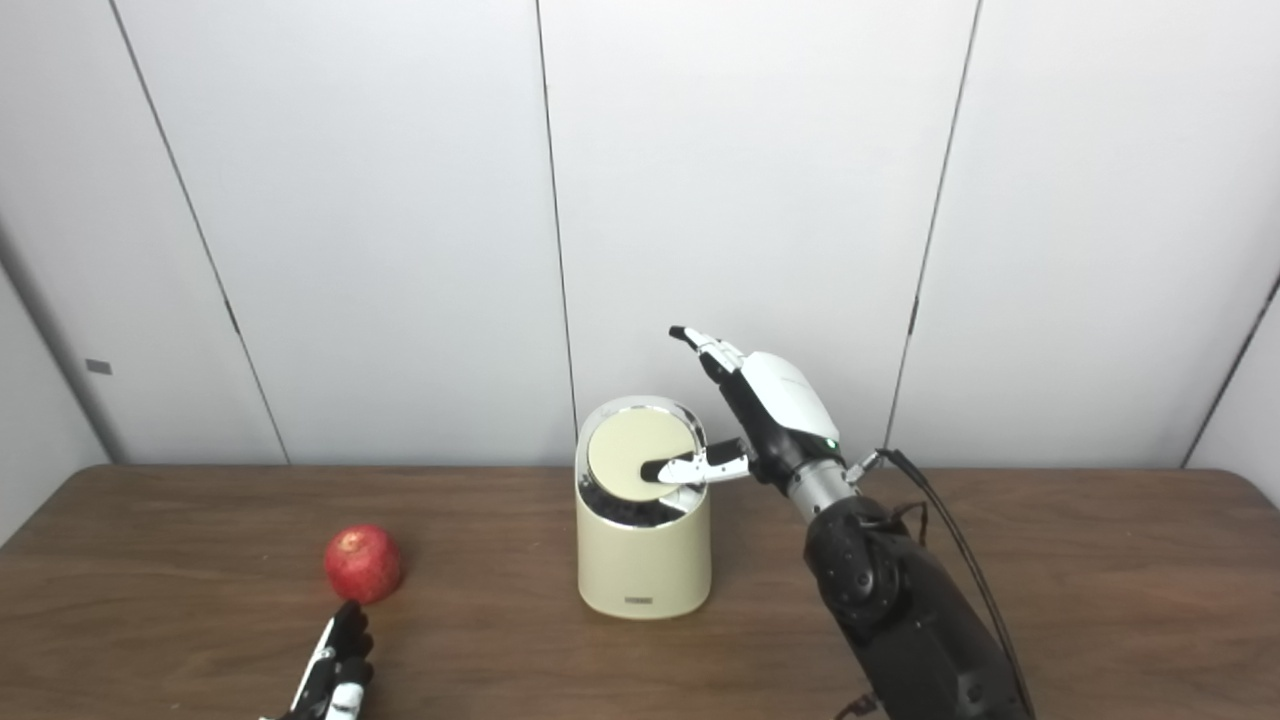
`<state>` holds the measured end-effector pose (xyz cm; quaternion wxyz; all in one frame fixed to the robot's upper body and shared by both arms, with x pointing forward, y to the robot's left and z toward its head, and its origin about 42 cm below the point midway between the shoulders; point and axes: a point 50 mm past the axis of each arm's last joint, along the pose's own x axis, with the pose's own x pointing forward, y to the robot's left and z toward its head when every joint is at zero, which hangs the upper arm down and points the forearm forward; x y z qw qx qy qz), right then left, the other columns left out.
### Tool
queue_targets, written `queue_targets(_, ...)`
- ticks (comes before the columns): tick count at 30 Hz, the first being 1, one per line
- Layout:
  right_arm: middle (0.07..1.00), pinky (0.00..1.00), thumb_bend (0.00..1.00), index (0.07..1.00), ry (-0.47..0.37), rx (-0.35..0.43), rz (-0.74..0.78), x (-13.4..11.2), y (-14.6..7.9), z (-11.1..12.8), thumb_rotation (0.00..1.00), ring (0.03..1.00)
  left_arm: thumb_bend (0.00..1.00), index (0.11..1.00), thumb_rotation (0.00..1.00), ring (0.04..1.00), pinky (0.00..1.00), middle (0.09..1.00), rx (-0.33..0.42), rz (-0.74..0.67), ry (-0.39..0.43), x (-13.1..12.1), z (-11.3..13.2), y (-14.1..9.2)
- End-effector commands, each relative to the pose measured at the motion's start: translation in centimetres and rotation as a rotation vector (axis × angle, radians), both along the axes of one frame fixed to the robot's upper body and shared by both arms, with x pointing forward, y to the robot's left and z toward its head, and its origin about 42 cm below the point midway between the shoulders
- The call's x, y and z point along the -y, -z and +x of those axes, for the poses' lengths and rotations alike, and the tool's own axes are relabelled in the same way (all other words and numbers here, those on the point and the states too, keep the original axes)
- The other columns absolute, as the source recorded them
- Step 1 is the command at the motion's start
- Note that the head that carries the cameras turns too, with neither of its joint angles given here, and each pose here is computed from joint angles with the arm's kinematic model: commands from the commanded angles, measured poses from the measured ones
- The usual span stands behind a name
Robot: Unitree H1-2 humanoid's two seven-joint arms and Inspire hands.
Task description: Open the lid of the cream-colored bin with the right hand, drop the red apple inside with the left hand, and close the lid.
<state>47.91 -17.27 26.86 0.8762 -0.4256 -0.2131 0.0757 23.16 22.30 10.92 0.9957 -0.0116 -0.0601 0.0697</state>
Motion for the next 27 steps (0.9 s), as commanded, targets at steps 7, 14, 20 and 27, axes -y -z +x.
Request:
queue_targets(7, 0.940, 0.84, 0.72, 0.926, 0.017, 0.012, 0.219, 1.2, -3.0, -1.4, 0.57, 0.916, 0.41, 1.000, 0.76, 0.998, 1.00, 0.990, -0.032, -0.005, 0.018, 0.6, -0.4, 1.2)
queue_targets(14, 0.928, 0.82, 0.52, 0.920, 0.061, -0.106, 0.395, 3.1, -0.8, -3.6, 0.84, 0.896, 0.42, 0.994, 0.77, 0.981, 0.98, 0.982, -0.036, -0.021, 0.003, 0.5, -0.5, 0.9)
queue_targets(20, 0.977, 0.99, 0.57, 0.969, -0.032, -0.214, 0.610, 5.7, 1.6, -6.3, 0.90, 0.986, 0.38, 1.000, 0.77, 0.988, 0.99, 0.991, -0.027, -0.016, 0.016, -0.2, -0.5, 1.0)
queue_targets(27, 0.976, 1.00, 0.69, 0.959, -0.038, -0.261, 0.657, 7.9, 3.6, -9.9, 0.95, 0.994, 0.43, 0.994, 0.75, 0.988, 1.00, 0.989, -0.017, -0.006, 0.019, -1.1, -0.5, 0.9)
